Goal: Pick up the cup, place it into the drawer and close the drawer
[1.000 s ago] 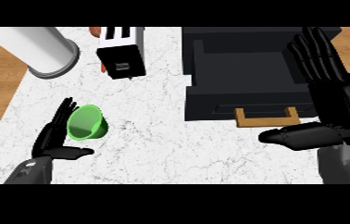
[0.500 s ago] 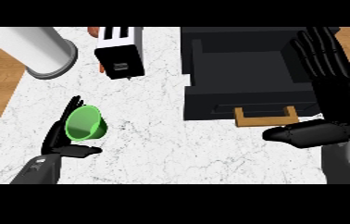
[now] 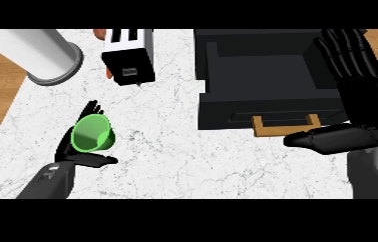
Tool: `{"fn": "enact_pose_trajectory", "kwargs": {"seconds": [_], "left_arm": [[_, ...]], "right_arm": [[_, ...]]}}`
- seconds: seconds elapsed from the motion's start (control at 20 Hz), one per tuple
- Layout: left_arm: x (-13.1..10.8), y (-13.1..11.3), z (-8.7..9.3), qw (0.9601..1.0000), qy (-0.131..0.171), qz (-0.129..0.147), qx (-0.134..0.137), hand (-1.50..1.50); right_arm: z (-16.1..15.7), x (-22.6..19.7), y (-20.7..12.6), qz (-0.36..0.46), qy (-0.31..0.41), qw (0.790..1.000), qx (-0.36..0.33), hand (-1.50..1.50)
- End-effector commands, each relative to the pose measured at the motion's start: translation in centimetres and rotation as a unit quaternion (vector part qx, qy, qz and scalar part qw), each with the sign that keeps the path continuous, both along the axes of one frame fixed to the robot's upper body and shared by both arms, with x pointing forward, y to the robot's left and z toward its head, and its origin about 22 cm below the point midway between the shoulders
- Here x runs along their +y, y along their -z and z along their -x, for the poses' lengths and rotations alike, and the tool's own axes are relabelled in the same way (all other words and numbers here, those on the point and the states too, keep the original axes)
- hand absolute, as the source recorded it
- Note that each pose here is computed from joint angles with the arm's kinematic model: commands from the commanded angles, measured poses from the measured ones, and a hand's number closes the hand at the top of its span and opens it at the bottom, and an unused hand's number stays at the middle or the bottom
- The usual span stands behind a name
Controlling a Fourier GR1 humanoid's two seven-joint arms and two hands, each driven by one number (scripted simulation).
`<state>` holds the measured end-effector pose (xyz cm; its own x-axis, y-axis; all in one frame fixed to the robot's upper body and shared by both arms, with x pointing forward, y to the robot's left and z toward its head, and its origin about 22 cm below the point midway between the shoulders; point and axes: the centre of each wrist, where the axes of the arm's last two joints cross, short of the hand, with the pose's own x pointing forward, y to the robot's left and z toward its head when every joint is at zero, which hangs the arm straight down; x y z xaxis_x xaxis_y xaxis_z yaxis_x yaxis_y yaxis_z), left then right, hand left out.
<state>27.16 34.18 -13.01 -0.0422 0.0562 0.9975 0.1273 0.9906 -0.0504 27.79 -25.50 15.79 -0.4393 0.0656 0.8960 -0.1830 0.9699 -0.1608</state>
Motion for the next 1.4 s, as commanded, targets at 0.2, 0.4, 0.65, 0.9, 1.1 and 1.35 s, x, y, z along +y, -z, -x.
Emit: {"fn": "enact_pose_trajectory", "kwargs": {"seconds": [0.2,0.4,0.65,0.9,1.1,1.35], "left_arm": [[-0.6,-0.5,-0.7,0.9910,0.018,0.042,-0.126,1.50],[-1.8,-0.5,-1.2,0.9856,-0.040,-0.041,-0.159,1.50],[-1.9,-0.7,-1.6,0.9764,-0.061,0.045,-0.202,1.50],[-4.7,-0.4,-2.2,0.9611,-0.161,0.043,-0.220,1.50],[-6.3,-2.6,-4.9,0.9619,-0.092,0.078,-0.246,1.50],[-10.9,-6.8,-9.1,0.9633,-0.031,0.066,-0.258,1.50]], "right_arm": [[-0.4,-1.2,-0.3,0.011,0.003,1.000,0.002,-1.50],[0.4,0.1,0.4,0.008,0.002,1.000,0.004,-1.50],[1.4,-1.5,1.6,0.003,0.011,1.000,0.007,-1.50],[-0.1,-0.4,-0.1,0.003,0.013,1.000,0.009,-1.50],[1.3,-1.5,1.5,0.000,0.021,1.000,0.003,-1.50],[0.5,-0.6,1.4,0.011,0.019,1.000,0.011,-1.50]]}}
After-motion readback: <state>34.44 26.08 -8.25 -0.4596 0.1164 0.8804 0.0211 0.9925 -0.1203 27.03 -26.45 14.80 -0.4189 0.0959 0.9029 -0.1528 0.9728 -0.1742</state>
